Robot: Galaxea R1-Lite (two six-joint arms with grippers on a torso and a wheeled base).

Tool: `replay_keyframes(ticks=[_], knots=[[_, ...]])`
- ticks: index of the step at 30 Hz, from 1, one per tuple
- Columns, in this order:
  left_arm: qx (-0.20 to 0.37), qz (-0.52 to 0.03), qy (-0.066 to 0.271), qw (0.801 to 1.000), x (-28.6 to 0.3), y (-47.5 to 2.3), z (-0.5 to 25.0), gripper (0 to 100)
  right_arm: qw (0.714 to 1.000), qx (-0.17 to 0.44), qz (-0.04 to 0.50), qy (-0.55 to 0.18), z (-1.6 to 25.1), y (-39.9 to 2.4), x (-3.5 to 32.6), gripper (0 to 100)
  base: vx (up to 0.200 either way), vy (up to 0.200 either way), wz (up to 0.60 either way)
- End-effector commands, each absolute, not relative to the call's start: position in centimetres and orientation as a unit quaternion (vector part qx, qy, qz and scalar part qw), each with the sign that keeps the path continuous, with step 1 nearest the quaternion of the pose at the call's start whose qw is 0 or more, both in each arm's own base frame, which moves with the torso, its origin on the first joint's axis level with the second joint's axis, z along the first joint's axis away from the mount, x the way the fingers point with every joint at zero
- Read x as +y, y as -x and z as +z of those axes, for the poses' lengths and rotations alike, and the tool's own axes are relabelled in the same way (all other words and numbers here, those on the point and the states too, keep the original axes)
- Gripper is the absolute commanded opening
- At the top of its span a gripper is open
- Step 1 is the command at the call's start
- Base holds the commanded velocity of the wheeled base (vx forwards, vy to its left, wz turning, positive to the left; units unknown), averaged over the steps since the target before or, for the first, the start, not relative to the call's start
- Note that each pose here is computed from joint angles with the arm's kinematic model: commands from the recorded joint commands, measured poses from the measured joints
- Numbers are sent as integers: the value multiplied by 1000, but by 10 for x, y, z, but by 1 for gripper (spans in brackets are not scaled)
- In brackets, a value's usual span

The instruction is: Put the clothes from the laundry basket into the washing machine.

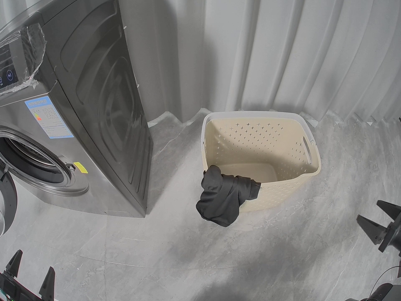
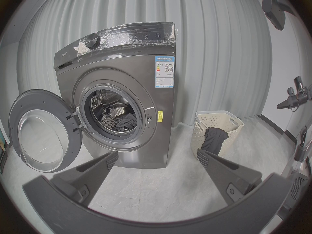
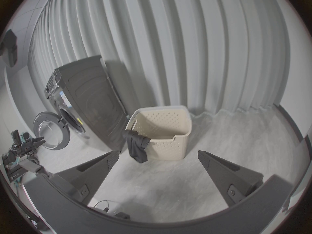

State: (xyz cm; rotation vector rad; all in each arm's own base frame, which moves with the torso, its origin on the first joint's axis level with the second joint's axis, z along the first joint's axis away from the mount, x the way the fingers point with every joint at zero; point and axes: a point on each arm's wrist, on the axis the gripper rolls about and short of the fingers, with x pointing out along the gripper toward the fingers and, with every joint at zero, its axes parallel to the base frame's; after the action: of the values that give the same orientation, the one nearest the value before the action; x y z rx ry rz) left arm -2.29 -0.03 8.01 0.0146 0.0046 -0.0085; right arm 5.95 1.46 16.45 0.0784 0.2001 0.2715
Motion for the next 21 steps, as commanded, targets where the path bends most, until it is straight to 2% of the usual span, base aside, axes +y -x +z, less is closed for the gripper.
replay_keyframes(ticks=[1,17,21], knots=[[5,-5,-7,1000,0,23,75,100,961,198,191,-28,157,-121,48,100,0,0,0],[5,-6,-1,1000,0,22,75,100,957,215,189,-42,159,-134,54,100,0,0,0],[5,-6,-1,1000,0,22,75,100,949,244,193,-45,151,-143,61,100,0,0,0]])
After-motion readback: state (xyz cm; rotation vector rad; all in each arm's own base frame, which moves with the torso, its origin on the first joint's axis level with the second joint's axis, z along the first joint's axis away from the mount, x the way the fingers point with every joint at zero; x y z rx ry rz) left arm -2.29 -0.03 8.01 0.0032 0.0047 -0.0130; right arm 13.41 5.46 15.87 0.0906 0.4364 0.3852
